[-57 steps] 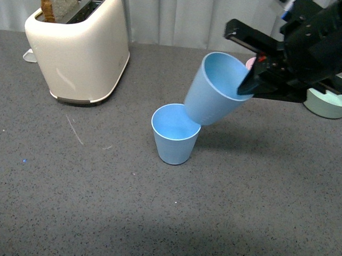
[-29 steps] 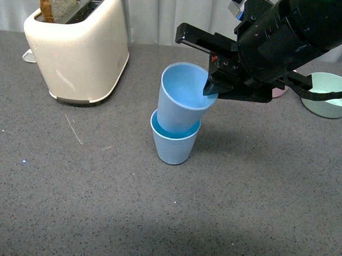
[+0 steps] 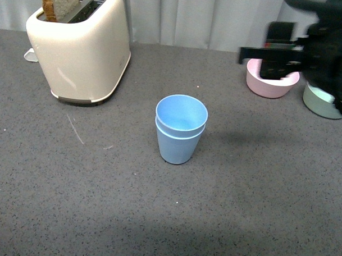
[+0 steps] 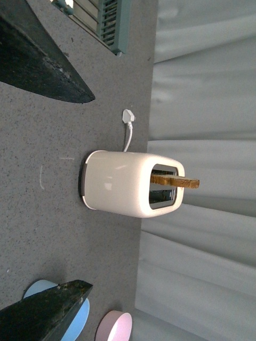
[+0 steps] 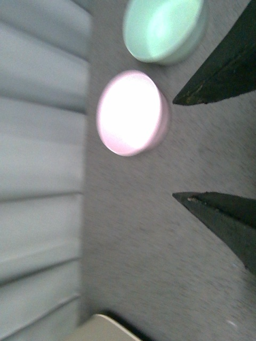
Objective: Stack blue cups with both arms
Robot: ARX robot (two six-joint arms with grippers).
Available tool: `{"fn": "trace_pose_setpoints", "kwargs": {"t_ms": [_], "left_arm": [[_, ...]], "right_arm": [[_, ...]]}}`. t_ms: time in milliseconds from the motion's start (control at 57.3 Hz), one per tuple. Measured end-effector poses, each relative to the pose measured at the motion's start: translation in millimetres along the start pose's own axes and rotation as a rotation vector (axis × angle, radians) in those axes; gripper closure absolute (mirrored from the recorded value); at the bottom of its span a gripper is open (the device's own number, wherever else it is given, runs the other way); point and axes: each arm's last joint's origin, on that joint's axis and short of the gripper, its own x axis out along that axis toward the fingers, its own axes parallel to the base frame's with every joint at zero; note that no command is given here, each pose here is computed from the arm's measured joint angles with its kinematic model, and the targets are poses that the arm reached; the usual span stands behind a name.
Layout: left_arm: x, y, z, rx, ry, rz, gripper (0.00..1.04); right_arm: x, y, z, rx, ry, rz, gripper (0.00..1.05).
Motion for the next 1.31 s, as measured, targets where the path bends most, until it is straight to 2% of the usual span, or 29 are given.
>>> {"fn": "trace_pose_setpoints", "kwargs": {"t_ms": [70, 122, 262, 576, 960, 1047, 1309], "left_arm": [[0.0, 0.0, 0.0, 0.0, 0.0, 0.0, 0.07], [0.0, 0.0, 0.0, 0.0, 0.0, -0.001, 0.07], [0.0, -0.1, 0.0, 0.0, 0.0, -0.003, 0.07], [0.0, -0.1, 0.0, 0.0, 0.0, -0.002, 0.07], [0.0, -0.1, 0.0, 0.0, 0.0, -0.002, 0.07], [0.0, -0.1, 0.0, 0.0, 0.0, -0.002, 0.07], [0.0, -0.1, 0.0, 0.0, 0.0, -0.002, 0.07]], "right_arm": [[-28.4, -22.7, 12.1, 0.01, -0.212, -0.012, 0.73], [-43.3, -32.8, 21.5, 0.013, -0.285, -0.014, 0.82], [-71.6, -54.0, 13.6, -0.007, -0.288, -0.022, 1.04], [-123.7, -84.0, -4.8, -0.018, -0.266, -0.024, 1.04], [-158.1, -100.3, -13.7, -0.021, -0.266, 0.002, 1.04], [-165.7, -106.3, -15.7, -0.016, -0.267, -0.026, 1.04], [-179.9, -106.3, -18.3, -0.016, -0.273, -0.021, 1.04]]}}
